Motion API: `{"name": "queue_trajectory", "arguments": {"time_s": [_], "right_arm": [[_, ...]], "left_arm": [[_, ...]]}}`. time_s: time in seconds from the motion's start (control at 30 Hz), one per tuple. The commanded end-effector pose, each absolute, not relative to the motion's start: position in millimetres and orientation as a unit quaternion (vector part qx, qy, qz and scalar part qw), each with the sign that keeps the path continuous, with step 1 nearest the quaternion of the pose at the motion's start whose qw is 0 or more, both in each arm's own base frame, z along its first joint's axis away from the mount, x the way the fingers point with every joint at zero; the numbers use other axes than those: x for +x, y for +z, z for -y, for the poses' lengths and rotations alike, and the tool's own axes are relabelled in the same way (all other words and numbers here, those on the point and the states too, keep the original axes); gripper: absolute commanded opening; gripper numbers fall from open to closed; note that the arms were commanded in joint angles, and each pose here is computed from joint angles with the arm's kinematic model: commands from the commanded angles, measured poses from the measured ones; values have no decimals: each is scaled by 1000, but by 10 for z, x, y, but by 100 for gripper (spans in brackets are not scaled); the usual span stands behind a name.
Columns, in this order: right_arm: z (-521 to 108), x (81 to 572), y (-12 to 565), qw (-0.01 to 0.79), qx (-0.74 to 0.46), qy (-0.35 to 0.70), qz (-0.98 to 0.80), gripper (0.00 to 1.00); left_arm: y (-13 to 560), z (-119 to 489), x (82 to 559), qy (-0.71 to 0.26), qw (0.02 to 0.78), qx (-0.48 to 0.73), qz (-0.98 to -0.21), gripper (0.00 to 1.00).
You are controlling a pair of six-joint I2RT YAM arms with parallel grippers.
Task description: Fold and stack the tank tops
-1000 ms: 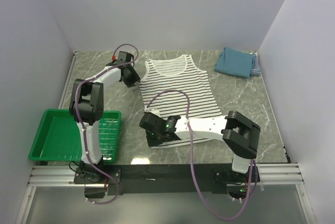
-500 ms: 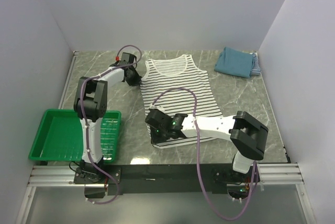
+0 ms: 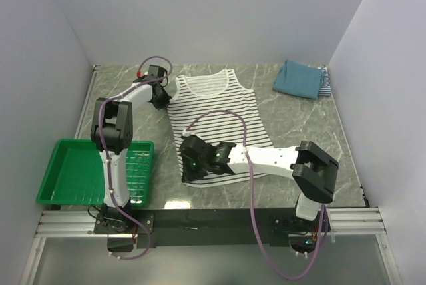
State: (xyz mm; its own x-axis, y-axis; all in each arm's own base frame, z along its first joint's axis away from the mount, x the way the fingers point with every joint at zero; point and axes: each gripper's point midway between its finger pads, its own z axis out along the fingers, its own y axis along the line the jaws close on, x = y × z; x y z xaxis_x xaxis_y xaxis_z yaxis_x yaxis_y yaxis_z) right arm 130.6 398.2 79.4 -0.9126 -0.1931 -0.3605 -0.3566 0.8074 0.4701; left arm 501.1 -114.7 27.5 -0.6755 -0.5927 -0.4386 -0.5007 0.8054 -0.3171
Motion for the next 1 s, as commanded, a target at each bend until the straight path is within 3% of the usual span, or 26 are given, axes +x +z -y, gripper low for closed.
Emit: {"name": "queue_trajectory", "arguments": {"time_s": [0.0, 0.23, 0.57, 0.97], "right_arm": [[-4397, 1212, 1119, 137, -167, 346, -913, 0], [-4375, 1388, 1213, 147, -150, 358, -910, 0], [-3787, 1558, 979, 155, -93, 340, -923, 0], [-3340, 1554, 622, 166, -35, 305, -937, 0]], "left_arm": [[741, 733, 5170, -57, 318, -335, -885, 0], [1003, 784, 5242, -75, 334, -325, -881, 1], [1273, 1386, 5402, -118, 352, -280, -885, 0], [1048, 2170, 5420, -134, 332, -226, -906, 1]]}}
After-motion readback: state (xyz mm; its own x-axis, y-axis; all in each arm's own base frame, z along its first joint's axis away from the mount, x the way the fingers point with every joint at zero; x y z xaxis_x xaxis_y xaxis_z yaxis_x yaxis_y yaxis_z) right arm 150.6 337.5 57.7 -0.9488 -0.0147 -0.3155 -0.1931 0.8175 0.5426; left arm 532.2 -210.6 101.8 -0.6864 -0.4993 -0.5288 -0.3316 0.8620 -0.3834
